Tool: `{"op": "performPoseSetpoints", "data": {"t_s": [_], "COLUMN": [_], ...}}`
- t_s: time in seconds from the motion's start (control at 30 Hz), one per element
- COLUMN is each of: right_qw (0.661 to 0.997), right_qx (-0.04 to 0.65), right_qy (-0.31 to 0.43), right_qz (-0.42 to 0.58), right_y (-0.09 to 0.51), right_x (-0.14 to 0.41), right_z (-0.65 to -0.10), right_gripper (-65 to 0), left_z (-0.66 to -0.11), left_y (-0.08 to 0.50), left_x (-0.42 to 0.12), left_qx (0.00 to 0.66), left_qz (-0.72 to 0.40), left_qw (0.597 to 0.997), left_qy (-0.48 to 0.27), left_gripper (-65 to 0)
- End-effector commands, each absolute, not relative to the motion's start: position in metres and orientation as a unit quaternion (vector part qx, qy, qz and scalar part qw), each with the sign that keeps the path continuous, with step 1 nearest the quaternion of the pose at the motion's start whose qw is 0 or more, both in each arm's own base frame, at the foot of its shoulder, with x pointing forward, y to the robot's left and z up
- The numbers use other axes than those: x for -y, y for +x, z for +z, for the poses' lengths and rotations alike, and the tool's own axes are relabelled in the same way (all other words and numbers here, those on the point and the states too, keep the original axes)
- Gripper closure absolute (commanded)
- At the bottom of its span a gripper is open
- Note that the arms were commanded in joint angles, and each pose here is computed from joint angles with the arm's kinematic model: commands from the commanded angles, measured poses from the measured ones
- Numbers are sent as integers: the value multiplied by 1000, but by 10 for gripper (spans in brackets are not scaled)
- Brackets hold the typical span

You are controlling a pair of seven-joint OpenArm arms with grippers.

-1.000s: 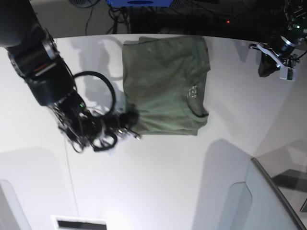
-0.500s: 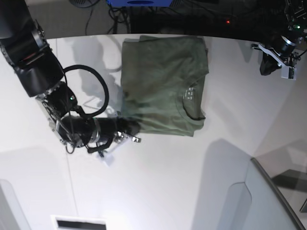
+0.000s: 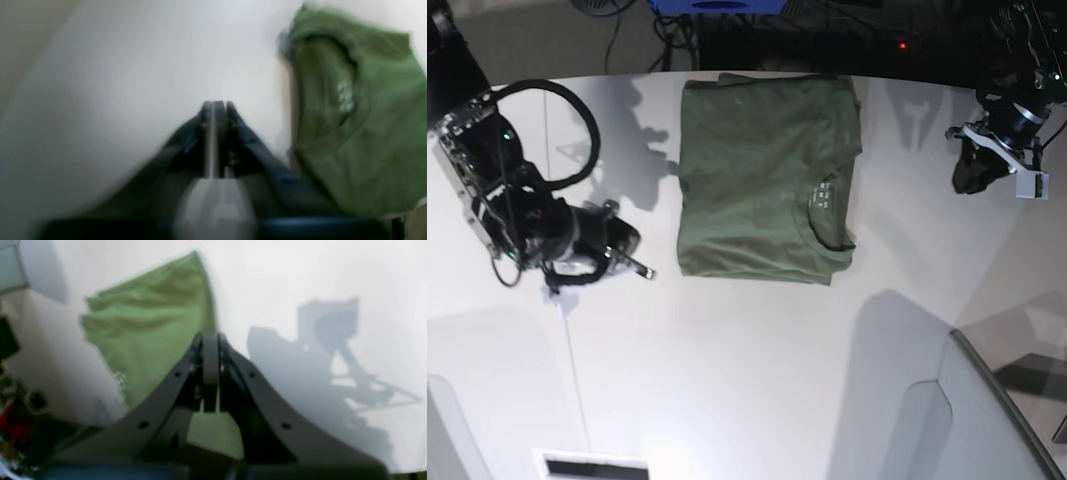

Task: Layout the t-shirt on the table in an organized manner, then fold the t-shirt properly
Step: 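Grasp the folded shirt's edge with the left gripper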

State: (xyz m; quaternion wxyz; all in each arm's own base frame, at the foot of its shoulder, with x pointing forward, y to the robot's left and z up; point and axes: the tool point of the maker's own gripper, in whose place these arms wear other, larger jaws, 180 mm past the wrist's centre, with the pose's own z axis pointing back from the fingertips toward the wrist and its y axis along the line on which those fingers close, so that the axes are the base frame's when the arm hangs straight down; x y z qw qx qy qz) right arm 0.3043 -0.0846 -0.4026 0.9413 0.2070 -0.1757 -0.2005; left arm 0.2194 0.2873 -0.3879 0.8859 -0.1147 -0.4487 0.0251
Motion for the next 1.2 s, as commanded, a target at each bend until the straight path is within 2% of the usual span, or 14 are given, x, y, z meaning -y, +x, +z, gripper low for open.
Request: {"op": "performPoseSetpoints", "data": {"t_s": [0.0, 0.1, 0.17, 0.6, 0.73, 0.9, 0.97, 1.03, 1.17], "right_qw": [940, 943, 945, 950, 950, 950, 950, 950, 951], "right_qx": [191, 187, 183, 165, 165, 164, 160, 158, 154], "right_qy": [206, 190, 183, 176, 176, 176, 175, 174, 173], "right_qz": [-196, -197, -200, -201, -201, -201, -202, -203, -206], "right_y": [311, 307, 302, 286, 286, 285, 281, 280, 276], "right_x": [91, 104, 110, 112, 112, 112, 112, 112, 113], "right_z": [-393, -398, -402, -414, -414, -414, -417, -418, -421], "right_gripper": [0, 0, 0, 0, 0, 0, 0, 0, 0], "left_z": [-386, -403, -410, -469, -473, -483, -485, -486, -482], "left_y": [226, 231, 235, 232, 233, 226, 224, 224, 233], "left_x": [-281, -253, -233, -171, -149, -118, -111, -110, -109], "left_qx": [455, 434, 425, 350, 361, 342, 337, 335, 341], "left_qz": [15, 1, -15, 8, 9, -12, -18, -20, -24], "left_qw": [881, 886, 886, 898, 886, 884, 884, 884, 881], "left_qy": [-126, -162, -184, -266, -290, -319, -325, -326, -326], "left_gripper": [-283, -543, -647, -650, -650, -650, -601, -518, -257]}}
